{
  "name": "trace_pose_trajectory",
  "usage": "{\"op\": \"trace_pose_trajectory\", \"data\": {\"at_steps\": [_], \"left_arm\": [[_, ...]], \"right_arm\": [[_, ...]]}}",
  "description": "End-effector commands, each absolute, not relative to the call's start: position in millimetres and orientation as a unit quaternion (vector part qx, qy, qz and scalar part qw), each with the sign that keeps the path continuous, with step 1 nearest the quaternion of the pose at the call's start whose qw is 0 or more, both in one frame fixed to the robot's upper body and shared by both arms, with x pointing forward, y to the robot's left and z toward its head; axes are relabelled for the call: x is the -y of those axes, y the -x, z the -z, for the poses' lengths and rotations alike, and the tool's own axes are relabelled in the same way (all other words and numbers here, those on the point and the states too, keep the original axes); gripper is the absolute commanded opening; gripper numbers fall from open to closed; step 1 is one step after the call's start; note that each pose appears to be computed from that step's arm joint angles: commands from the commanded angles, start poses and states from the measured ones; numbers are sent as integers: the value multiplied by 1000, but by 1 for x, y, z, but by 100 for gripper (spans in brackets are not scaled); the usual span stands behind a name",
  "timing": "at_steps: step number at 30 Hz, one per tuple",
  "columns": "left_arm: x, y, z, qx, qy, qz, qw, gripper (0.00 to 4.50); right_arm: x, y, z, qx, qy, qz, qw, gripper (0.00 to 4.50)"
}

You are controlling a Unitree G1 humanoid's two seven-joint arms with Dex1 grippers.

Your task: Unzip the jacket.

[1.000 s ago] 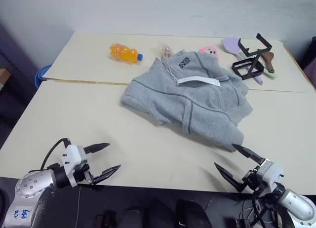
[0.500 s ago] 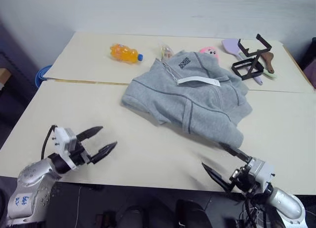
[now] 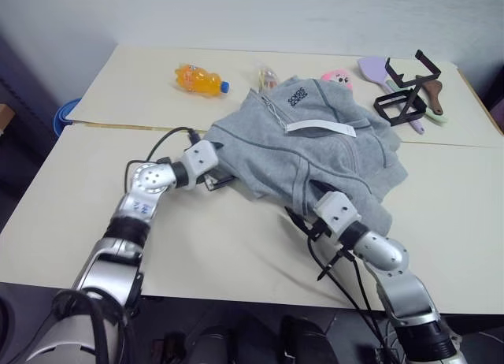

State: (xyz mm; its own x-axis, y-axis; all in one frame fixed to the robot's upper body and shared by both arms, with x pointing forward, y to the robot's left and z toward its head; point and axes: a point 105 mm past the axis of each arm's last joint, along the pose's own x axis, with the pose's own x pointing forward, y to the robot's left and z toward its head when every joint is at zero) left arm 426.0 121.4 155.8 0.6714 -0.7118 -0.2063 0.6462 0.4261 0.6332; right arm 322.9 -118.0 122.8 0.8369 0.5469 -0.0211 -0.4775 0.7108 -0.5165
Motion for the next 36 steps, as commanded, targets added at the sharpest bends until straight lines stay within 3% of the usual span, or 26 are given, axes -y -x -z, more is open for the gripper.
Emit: {"op": "trace_pose_trajectory", "data": {"at_steps": [1,6,10,12,14,18,22,29,32,36], "left_arm": [[-124,-435,-151,21,-389,394,832,387],[-116,-428,-138,-13,-349,451,821,231],[-105,-397,-134,-22,-246,565,787,102],[-107,-367,-131,-39,-199,633,747,44],[-114,-318,-132,-68,-155,693,700,4],[-130,-247,-129,-127,-114,722,670,4],[-139,-205,-126,-167,-101,720,666,4],[-136,-162,-128,-205,-62,725,655,4],[-134,-153,-123,-230,-26,716,658,4],[-141,-164,-144,-240,78,685,684,126]], "right_arm": [[129,-330,-131,80,293,-225,926,331],[136,-325,-146,110,292,-204,928,152],[142,-310,-163,140,235,-250,929,11],[156,-302,-167,133,242,-275,921,0],[174,-287,-175,132,226,-328,908,0],[210,-256,-171,57,211,-409,886,0],[221,-221,-153,-57,180,-487,853,0],[224,-184,-123,-149,171,-538,812,0],[229,-185,-114,-154,162,-513,829,0],[227,-175,-116,-170,107,-519,831,114]]}}
